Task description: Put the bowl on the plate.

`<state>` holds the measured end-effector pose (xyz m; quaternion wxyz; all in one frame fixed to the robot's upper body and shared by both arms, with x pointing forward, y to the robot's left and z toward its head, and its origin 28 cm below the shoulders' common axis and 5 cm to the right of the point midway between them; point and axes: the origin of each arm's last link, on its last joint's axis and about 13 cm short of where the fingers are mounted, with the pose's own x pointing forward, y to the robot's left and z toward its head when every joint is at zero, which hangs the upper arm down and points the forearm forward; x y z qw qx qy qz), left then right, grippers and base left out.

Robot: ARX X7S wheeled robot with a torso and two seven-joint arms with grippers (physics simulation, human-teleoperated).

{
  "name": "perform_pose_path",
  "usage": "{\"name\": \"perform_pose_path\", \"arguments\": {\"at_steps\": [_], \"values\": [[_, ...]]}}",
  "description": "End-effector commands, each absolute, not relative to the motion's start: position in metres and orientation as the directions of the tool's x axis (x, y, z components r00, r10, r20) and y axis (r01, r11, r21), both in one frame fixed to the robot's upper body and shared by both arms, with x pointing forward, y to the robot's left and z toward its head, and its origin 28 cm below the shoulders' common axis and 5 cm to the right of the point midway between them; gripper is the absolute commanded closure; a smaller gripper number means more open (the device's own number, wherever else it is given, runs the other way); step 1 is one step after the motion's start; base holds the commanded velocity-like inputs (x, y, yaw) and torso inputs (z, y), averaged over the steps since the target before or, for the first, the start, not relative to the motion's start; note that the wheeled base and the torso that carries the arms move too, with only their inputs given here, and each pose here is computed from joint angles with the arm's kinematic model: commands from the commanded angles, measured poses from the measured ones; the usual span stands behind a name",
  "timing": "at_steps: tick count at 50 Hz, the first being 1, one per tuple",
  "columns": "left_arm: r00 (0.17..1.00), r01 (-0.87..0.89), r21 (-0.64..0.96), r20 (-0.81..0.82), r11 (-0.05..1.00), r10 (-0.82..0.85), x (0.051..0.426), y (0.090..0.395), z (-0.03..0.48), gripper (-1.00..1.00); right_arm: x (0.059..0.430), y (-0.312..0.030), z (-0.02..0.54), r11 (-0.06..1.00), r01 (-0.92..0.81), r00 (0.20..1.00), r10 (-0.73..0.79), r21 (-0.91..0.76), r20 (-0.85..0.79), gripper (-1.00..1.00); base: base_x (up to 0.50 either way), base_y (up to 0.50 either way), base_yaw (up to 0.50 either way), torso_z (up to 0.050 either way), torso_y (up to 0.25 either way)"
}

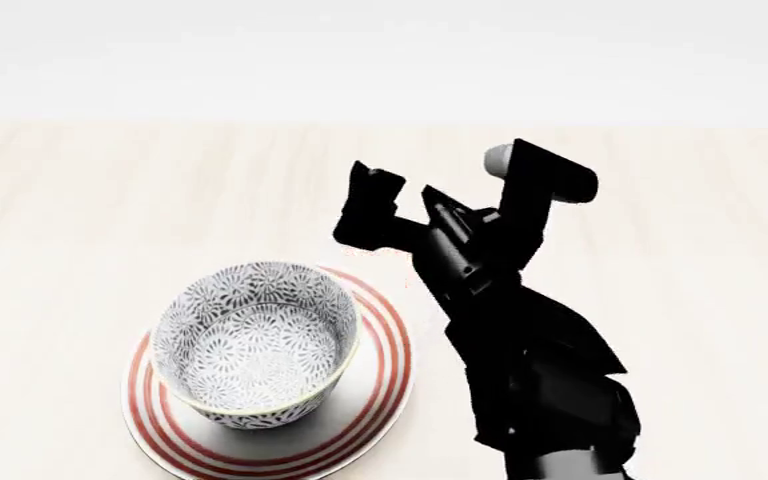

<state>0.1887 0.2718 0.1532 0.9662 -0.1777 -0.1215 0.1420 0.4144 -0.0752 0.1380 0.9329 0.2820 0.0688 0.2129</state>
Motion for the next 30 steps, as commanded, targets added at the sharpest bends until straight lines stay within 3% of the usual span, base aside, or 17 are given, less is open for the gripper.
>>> {"name": "perform_pose_path", "arguments": {"at_steps": [1,7,22,30], "values": [[0.93,-0.227,-0.384,0.188,0.895,0.317,0.189,0.272,0.155,-1.0,0.401,-0.09,0.178,0.775,-0.329,0.925,0.15,0.539,0.348,-1.0,0.0,0.0,0.0,0.0,0.0],[0.932,-0.211,-0.381,0.198,0.9,0.303,0.187,0.27,0.156,-1.0,0.358,-0.104,0.206,0.81,-0.353,0.862,0.087,0.468,0.499,-1.0,0.0,0.0,0.0,0.0,0.0],[0.933,-0.143,-0.361,0.262,0.922,0.247,0.179,0.262,0.161,-1.0,0.284,-0.139,0.232,0.858,-0.338,0.811,0.056,0.388,0.583,-1.0,0.0,0.0,0.0,0.0,0.0],[0.889,-0.071,-0.317,0.409,0.946,0.204,0.166,0.256,0.168,-1.0,0.234,-0.153,0.225,0.901,-0.318,0.783,0.073,0.296,0.618,-1.0,0.0,0.0,0.0,0.0,0.0]]}}
